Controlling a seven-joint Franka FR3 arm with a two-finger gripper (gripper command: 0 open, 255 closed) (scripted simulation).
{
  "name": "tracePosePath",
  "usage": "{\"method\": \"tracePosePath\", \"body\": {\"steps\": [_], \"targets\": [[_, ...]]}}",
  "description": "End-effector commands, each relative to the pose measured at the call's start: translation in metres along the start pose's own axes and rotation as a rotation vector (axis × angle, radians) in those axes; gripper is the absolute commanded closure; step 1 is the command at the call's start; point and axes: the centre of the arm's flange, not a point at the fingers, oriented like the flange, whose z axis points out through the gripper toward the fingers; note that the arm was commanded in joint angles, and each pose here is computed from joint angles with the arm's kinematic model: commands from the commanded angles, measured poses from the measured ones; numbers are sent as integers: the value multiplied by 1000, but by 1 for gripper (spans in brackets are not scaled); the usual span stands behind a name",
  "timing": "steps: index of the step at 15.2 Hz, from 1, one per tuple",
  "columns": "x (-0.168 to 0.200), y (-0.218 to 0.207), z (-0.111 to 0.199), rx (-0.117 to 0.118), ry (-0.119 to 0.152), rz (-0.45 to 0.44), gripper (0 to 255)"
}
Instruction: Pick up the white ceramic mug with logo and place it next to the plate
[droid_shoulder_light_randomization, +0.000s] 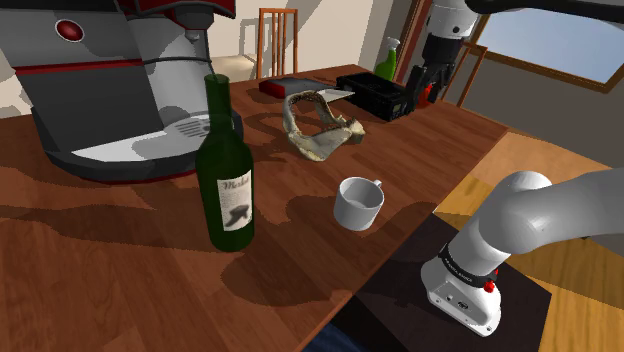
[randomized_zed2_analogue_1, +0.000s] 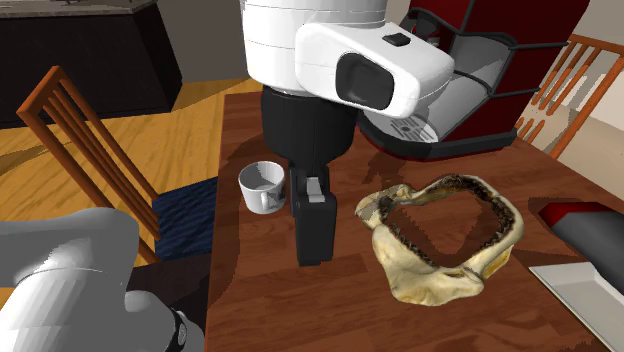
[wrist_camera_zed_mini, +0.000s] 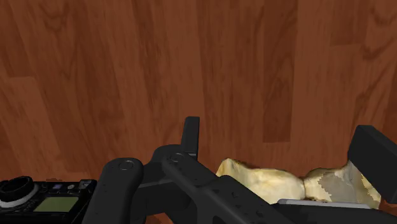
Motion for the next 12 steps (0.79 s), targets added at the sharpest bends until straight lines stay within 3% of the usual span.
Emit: {"method": "tracePosePath", "body": {"steps": [1, 12], "targets": [[0, 0, 0, 0, 0, 0, 0], [-35, -132, 49, 2, 10, 28, 0]]}}
